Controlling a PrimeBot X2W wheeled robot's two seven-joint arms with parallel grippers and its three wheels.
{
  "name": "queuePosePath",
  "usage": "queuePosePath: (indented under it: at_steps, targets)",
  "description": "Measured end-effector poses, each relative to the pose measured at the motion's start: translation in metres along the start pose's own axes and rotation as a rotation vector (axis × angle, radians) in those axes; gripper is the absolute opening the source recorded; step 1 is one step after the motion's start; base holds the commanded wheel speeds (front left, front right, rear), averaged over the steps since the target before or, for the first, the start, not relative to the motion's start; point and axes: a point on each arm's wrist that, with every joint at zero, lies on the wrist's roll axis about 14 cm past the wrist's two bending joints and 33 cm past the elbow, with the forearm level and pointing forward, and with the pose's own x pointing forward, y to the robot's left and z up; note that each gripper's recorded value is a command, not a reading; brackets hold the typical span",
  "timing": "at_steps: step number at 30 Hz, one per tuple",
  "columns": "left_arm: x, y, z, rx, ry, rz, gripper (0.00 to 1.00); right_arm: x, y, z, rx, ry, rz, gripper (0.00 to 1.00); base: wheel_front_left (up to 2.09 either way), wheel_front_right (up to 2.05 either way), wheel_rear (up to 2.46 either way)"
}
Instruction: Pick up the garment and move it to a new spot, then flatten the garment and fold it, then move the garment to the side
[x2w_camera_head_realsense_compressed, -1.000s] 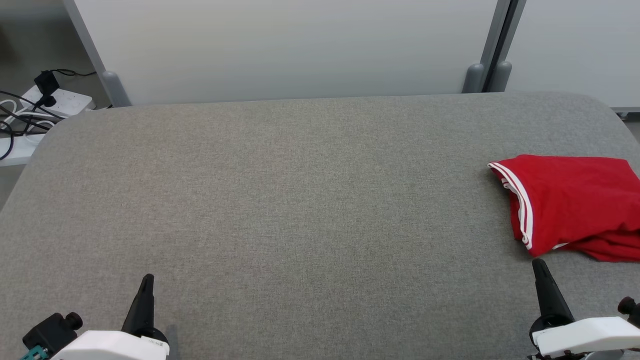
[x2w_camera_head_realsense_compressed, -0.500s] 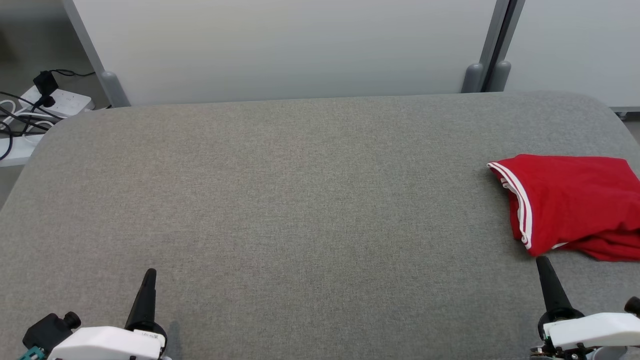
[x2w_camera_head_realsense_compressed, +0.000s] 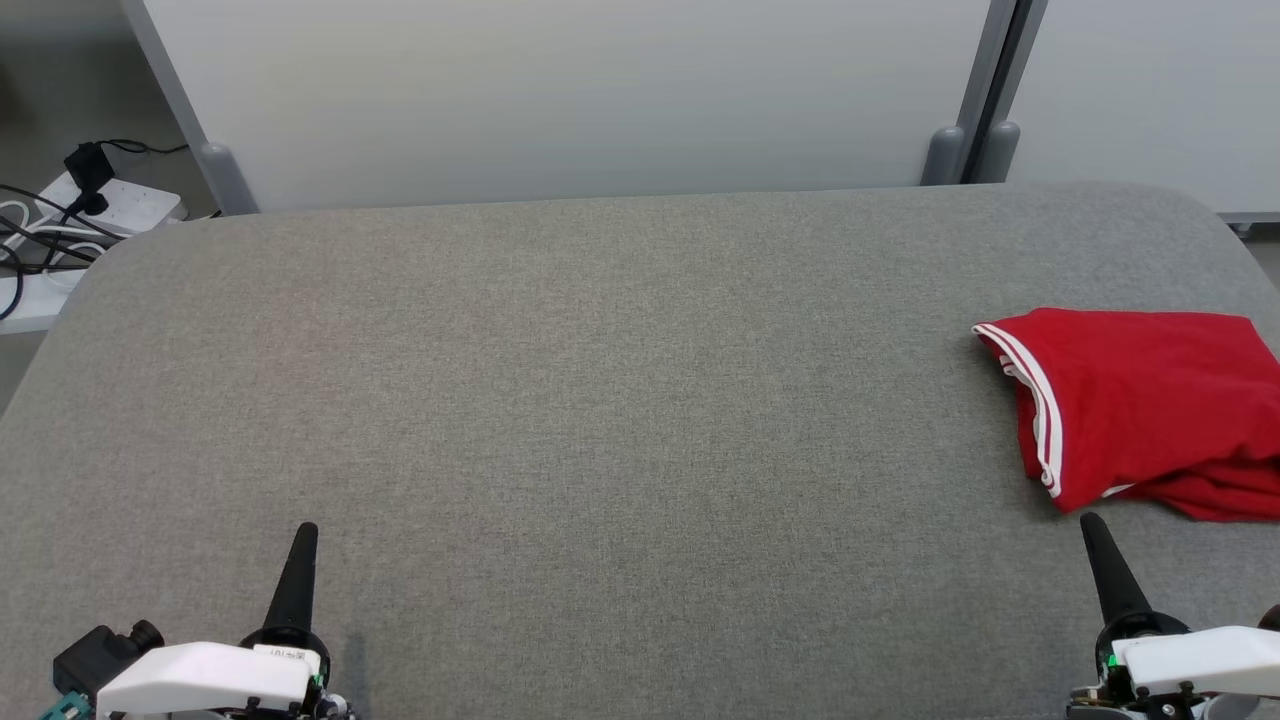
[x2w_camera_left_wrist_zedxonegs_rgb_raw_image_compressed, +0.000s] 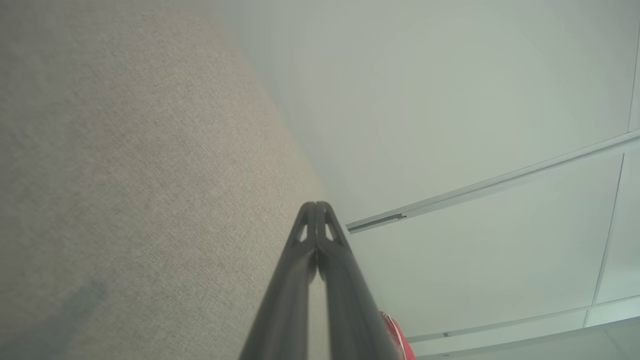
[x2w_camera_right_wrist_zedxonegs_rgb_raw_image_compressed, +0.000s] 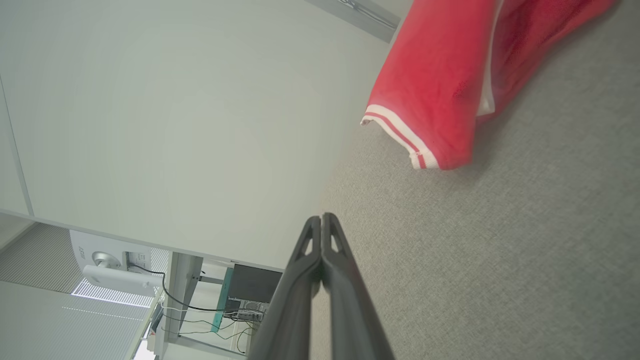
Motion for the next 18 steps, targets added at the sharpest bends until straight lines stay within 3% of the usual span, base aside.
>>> queuePosePath:
  at_steps: [18]
  targets:
    - [0.0042, -0.0074, 0.0007, -0.202, -0.002, -0.037, 0.00, 0.0031, -0.0003, 0.0091, 0.198, -0.019, 0.001, 0.00, 0.00, 0.00, 0.00]
